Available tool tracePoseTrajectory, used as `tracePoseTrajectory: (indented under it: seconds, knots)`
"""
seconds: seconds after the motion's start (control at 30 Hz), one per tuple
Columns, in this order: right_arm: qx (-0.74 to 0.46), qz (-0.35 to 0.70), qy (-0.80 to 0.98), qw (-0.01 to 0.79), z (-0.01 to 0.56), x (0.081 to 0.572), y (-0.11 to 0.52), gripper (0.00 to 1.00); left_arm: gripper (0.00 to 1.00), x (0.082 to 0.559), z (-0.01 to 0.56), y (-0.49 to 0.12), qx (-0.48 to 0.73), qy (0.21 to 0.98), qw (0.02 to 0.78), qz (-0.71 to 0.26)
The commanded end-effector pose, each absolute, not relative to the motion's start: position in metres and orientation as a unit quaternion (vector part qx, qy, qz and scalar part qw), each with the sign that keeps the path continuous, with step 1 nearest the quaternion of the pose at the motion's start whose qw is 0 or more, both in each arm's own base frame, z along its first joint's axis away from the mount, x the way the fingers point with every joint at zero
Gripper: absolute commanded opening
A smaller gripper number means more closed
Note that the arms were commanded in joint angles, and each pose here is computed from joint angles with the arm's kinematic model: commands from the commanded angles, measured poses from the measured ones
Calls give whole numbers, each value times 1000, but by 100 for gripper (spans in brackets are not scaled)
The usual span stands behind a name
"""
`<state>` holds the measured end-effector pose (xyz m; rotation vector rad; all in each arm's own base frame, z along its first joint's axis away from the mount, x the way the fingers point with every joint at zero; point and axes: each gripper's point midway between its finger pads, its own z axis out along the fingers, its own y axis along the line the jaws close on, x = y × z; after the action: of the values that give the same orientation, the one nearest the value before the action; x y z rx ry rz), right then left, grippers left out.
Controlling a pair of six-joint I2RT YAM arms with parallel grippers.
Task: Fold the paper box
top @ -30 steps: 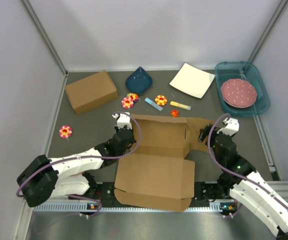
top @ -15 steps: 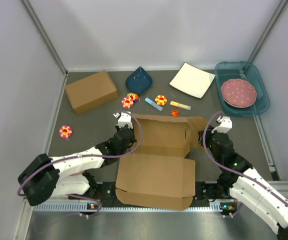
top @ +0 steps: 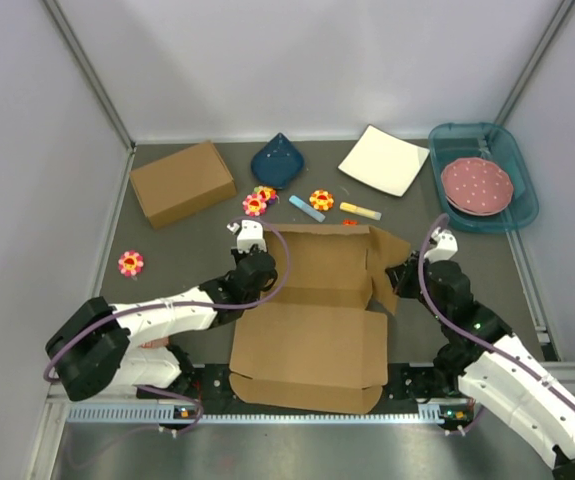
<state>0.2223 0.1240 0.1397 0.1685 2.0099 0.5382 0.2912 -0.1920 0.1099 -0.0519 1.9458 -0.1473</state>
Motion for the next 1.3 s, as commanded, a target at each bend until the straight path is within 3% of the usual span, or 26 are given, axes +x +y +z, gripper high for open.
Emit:
tracePoseTrajectory:
  seconds: [0.0, 0.5, 0.73, 0.83, 1.03, 1.27]
  knots:
    - [75, 308, 808, 497, 182, 226, 153, 0, 0, 299, 121, -180, -68, 817, 571, -27]
    - [-20, 316, 832, 456, 157, 214, 205, 0, 0, 301, 135, -190, -96, 801, 589, -49]
    - [-58, 299, 838, 453, 149, 210, 212, 43, 0, 300, 134, -186, -107, 794, 596, -53]
    - [-60, 306, 830, 462, 156, 210, 213, 54, 0, 299, 129, -185, -107, 795, 595, -53]
    - [-80, 323, 808, 486, 176, 208, 214, 66, 0, 297, 125, -182, -105, 795, 596, -49]
    - [-113, 344, 762, 537, 221, 198, 207, 73, 0, 295, 119, -176, -100, 794, 599, -40]
